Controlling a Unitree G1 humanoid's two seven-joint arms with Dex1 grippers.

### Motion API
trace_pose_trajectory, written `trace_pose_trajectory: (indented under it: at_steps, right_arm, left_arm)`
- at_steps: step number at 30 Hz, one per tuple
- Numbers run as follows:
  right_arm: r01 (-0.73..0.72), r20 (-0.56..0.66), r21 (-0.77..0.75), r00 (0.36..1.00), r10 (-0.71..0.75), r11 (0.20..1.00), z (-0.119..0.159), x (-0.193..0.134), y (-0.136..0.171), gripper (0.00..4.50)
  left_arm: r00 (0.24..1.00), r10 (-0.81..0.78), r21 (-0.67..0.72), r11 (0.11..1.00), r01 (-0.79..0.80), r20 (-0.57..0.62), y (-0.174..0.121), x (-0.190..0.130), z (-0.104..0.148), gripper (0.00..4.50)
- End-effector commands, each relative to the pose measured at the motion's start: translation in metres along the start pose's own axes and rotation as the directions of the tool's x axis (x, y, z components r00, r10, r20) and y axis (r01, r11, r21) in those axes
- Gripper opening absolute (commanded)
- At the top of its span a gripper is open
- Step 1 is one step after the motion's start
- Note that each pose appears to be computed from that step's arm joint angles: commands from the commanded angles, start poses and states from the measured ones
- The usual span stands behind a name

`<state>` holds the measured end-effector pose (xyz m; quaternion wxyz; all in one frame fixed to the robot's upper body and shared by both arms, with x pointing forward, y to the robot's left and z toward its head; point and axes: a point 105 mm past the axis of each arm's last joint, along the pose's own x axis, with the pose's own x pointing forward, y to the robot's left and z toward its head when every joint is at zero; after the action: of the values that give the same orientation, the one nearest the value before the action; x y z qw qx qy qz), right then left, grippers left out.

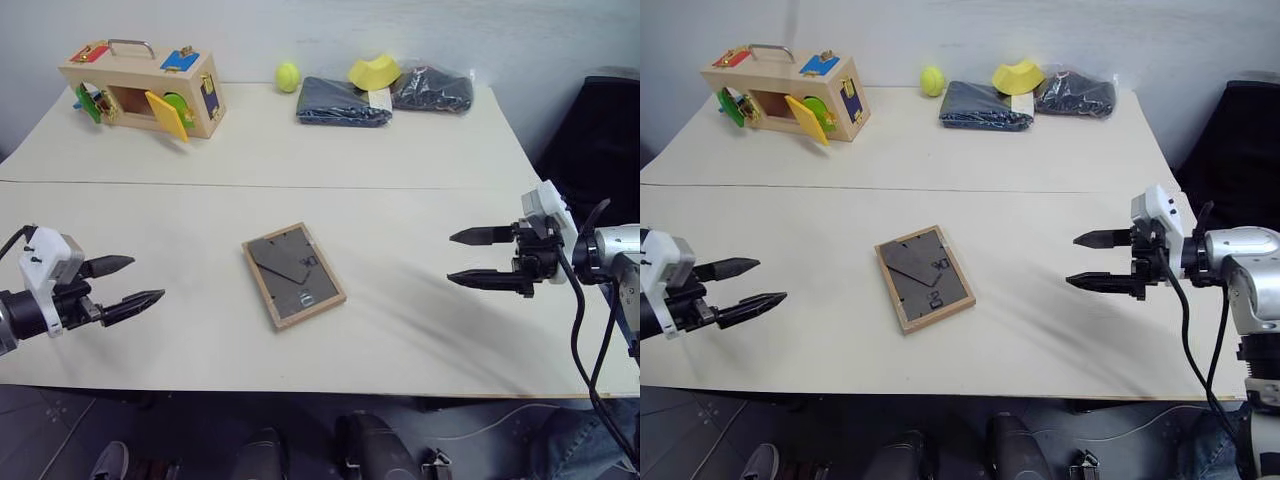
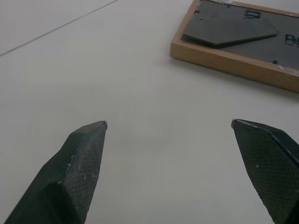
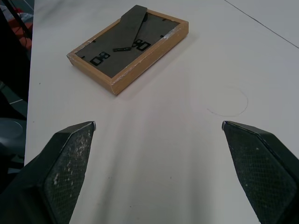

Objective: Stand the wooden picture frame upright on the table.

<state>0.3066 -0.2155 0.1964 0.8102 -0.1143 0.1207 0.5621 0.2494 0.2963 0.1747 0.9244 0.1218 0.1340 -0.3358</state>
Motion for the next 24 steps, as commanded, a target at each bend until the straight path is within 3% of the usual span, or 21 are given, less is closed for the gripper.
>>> trace_pose_trajectory:
  at_steps: [1, 8, 13, 20, 24]
  right_arm:
    - [-0.013, 0.016, -0.039, 1.0, 0.013, 0.999, 0.01, 0.001, 0.001, 4.47]
    - [0.008, 0.027, -0.059, 1.0, -0.006, 0.998, 0.011, 0.009, -0.004, 4.47]
    - [0.04, 0.011, -0.133, 0.999, -0.039, 0.99, 0.006, 0.026, -0.009, 4.47]
    - [0.082, -0.037, -0.283, 0.995, -0.096, 0.956, -0.001, 0.084, -0.016, 2.19]
    - [0.083, -0.041, -0.316, 0.994, -0.101, 0.945, -0.003, 0.115, -0.016, 0.75]
  left_arm:
    - [1.0, 0.008, 0.081, 0.997, -0.009, 0.014, -0.004, -0.005, 0.008, 4.5]
    - [0.998, 0.067, 0.079, 0.995, -0.065, -0.015, 0.0, -0.001, 0.0, 4.5]
    - [0.998, -0.008, 0.117, 0.993, 0.014, -0.056, -0.009, 0.009, -0.005, 4.5]
    - [0.978, -0.052, 0.258, 0.96, 0.105, -0.204, -0.003, 0.048, -0.023, 2.36]
    - [0.974, -0.096, 0.339, 0.927, 0.164, -0.207, -0.005, 0.077, -0.022, 1.08]
